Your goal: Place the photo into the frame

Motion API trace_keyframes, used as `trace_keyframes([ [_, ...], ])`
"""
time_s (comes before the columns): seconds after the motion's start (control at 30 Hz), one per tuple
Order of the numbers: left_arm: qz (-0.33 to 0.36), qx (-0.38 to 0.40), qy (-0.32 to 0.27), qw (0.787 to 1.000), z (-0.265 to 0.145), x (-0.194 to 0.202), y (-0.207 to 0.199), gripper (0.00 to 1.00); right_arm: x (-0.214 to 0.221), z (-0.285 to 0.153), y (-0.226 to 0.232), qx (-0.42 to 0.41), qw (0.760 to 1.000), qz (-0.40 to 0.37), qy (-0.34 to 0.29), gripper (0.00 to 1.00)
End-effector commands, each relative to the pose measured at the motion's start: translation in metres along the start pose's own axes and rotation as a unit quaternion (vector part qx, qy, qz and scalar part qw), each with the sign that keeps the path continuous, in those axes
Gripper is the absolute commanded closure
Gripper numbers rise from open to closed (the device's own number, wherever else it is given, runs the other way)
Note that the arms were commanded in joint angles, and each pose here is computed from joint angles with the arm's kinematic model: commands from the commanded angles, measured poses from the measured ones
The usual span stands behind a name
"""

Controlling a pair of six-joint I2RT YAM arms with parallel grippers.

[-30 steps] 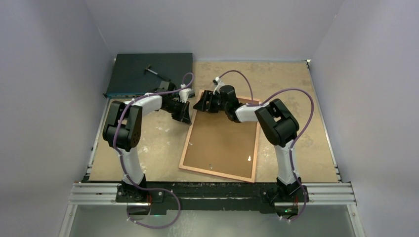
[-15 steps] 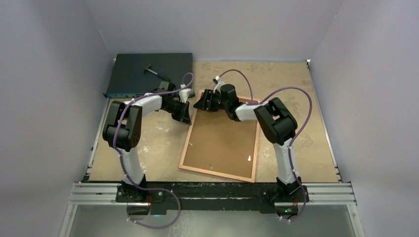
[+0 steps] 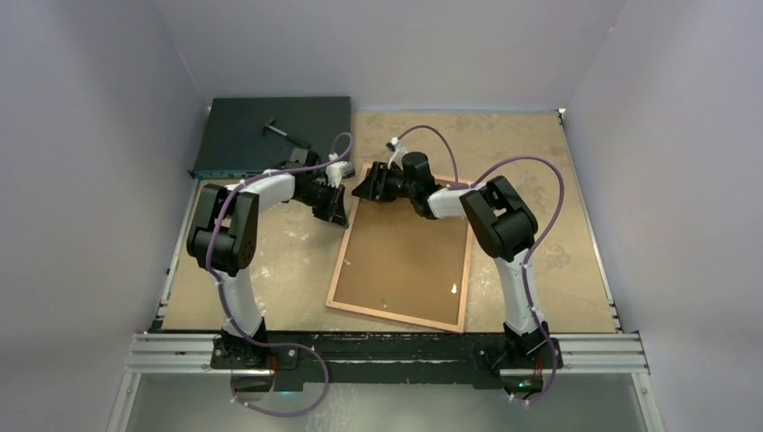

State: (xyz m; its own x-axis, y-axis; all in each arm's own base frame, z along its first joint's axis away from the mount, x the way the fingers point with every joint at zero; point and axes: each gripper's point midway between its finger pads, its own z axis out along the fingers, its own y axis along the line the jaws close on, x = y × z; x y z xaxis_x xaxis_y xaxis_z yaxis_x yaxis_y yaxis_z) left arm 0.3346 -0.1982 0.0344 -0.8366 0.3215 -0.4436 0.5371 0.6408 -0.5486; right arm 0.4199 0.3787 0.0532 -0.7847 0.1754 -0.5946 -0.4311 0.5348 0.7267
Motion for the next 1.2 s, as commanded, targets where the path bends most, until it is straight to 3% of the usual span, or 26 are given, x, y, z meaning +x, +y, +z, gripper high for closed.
trace_keyframes([
  [0.0, 0.007, 0.016, 0.021, 1.0, 0.009, 0.015, -0.007, 1.0, 0.011, 0.01, 0.01, -0.028, 0.999, -0.005, 0.025, 0.4],
  [0.67, 0.008, 0.015, 0.021, 1.0, 0.008, 0.016, -0.007, 1.0, 0.016, 0.006, 0.02, -0.04, 0.999, 0.01, 0.029, 0.48],
  [1.17, 0.011, 0.016, 0.019, 1.0, 0.005, 0.015, -0.009, 1.0, 0.024, 0.005, 0.03, -0.043, 0.998, 0.005, 0.048, 0.48],
])
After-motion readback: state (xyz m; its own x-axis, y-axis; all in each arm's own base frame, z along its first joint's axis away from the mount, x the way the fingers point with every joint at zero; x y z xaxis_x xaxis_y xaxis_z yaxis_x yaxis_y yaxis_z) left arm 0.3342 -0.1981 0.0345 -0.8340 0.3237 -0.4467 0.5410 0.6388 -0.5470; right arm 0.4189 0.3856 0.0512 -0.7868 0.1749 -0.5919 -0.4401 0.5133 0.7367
